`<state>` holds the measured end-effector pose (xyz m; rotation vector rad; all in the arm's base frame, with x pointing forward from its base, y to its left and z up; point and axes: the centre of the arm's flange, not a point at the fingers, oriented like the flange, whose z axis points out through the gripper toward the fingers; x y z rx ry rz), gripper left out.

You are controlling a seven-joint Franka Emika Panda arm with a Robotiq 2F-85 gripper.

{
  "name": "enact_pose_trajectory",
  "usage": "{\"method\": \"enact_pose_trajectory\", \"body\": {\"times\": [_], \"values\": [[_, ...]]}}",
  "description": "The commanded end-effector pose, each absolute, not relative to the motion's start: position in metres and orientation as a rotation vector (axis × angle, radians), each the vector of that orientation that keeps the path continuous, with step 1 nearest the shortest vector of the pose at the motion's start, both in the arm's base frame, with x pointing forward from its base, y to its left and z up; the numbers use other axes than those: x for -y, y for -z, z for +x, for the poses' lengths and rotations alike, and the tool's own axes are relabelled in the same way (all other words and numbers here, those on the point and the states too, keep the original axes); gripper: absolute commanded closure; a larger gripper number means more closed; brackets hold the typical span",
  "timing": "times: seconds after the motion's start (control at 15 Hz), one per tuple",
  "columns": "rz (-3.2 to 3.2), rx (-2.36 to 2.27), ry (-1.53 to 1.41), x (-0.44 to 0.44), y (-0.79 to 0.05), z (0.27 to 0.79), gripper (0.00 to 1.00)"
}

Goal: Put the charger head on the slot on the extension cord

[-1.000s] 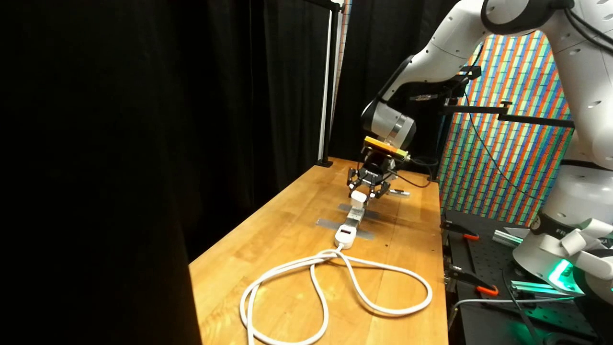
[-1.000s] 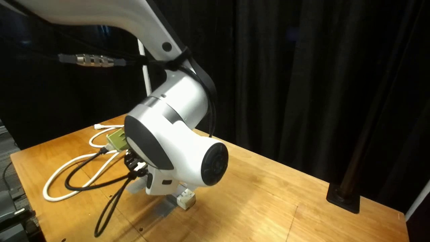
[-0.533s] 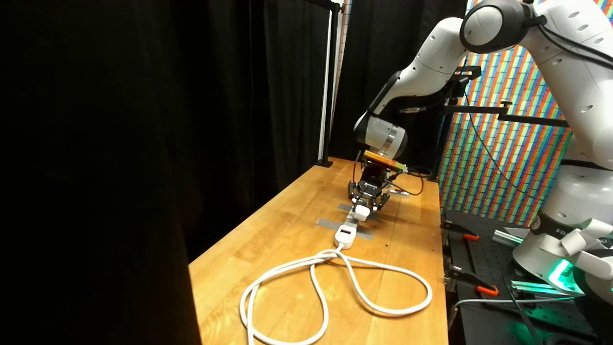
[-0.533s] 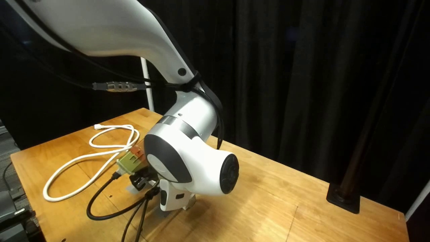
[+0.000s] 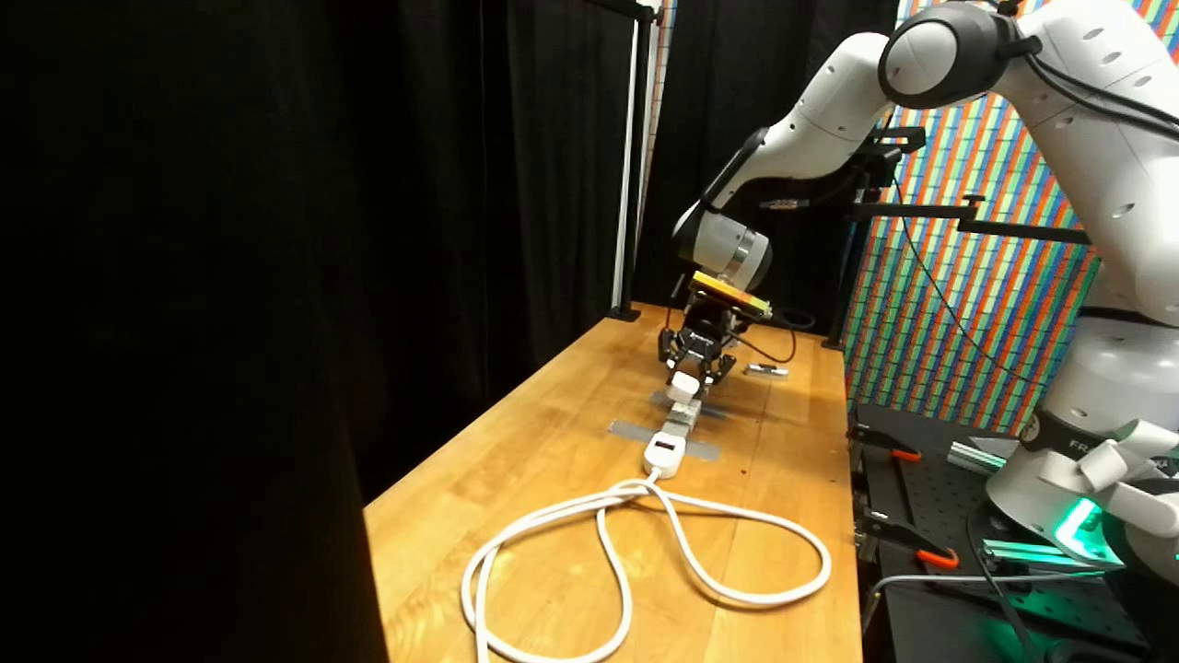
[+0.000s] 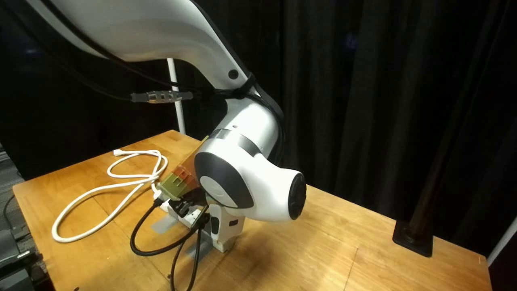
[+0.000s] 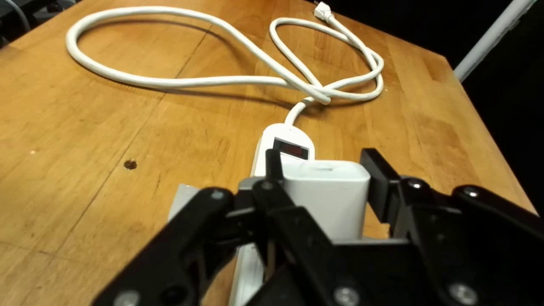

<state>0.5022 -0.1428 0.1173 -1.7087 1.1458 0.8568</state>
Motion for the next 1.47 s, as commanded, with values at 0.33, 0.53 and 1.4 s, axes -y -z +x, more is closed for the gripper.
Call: {"method": "enact_pose_trajectory", "body": {"times": [0.33, 0.53, 1.4], "values": [[-1.482, -1.004, -1.074, 0.151, -0.103, 0.506, 0.77], [-1.485, -1.033, -1.090, 0.149, -0.088, 0.508, 0.77], [-1.494, -1.144, -1.114, 0.165, -0.068, 0.525, 0.77]]}}
